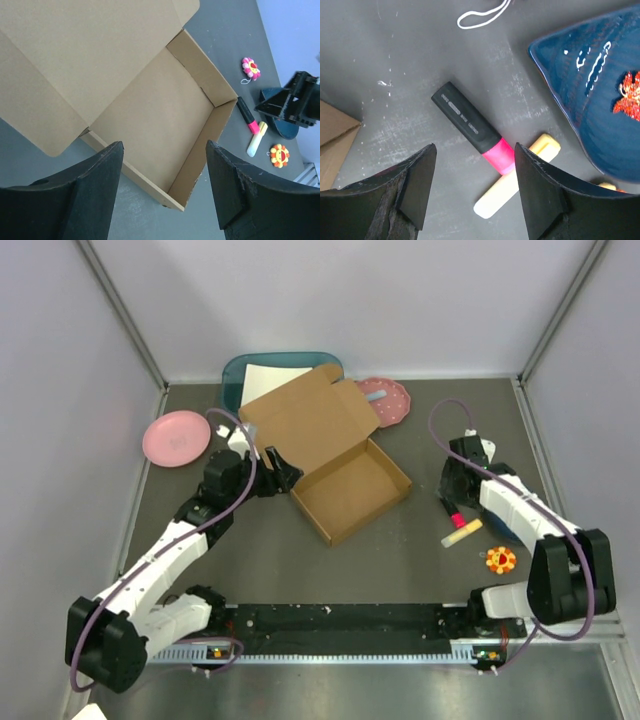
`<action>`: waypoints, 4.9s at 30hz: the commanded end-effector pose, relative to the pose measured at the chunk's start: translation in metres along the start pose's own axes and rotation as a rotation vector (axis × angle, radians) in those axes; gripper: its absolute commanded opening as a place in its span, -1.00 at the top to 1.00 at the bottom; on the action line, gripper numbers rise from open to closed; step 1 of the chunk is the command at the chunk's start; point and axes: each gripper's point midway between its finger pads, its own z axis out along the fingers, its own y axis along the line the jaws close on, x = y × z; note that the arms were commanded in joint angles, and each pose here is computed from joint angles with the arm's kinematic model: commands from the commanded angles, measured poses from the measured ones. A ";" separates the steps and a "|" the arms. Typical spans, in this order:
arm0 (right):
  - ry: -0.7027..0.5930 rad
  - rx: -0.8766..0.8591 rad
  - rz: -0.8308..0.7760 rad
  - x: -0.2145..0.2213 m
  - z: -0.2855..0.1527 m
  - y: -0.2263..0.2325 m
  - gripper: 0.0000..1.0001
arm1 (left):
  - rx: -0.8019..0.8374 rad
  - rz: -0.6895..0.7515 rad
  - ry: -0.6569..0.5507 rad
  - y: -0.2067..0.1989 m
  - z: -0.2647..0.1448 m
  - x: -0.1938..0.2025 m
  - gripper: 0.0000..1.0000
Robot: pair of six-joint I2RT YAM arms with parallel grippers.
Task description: Fold the paper box
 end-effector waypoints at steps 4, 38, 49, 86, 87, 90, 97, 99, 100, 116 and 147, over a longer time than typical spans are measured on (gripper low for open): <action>-0.044 0.037 -0.080 -0.028 0.023 0.007 -0.22 | 0.086 0.005 -0.051 -0.018 -0.005 -0.011 -0.45; -0.296 -0.270 -0.022 -0.083 -0.111 0.057 0.75 | 0.020 0.037 -0.090 -0.007 -0.005 -0.021 -0.45; -0.150 -0.579 -0.168 -0.069 -0.114 0.219 0.75 | -0.002 0.014 -0.084 -0.006 -0.008 -0.022 -0.45; -0.199 -0.352 -0.393 -0.087 -0.001 0.201 0.00 | -0.081 0.077 -0.139 0.006 -0.026 -0.032 -0.47; -0.186 -0.343 -0.398 -0.083 0.004 0.199 0.00 | -0.081 0.083 -0.144 0.006 -0.027 -0.033 -0.47; -0.138 -0.332 -0.409 -0.068 0.019 0.196 0.00 | -0.083 0.095 -0.157 0.005 -0.032 -0.036 -0.48; -0.066 -0.328 -0.374 -0.033 0.032 0.182 0.28 | -0.086 0.102 -0.165 0.006 -0.033 -0.036 -0.48; -0.046 -0.334 -0.346 -0.020 0.030 0.174 0.36 | -0.087 0.100 -0.159 0.008 -0.030 -0.034 -0.48; -0.047 -0.340 -0.337 -0.016 0.029 0.172 0.42 | -0.085 0.099 -0.165 0.008 -0.028 -0.035 -0.48; -0.044 -0.385 -0.335 0.065 -0.008 0.117 0.56 | -0.203 0.117 -0.302 0.019 0.004 -0.086 -0.49; 0.019 -0.491 -0.365 0.096 -0.021 0.121 0.68 | 0.048 0.097 -0.052 0.077 0.148 -0.106 -0.35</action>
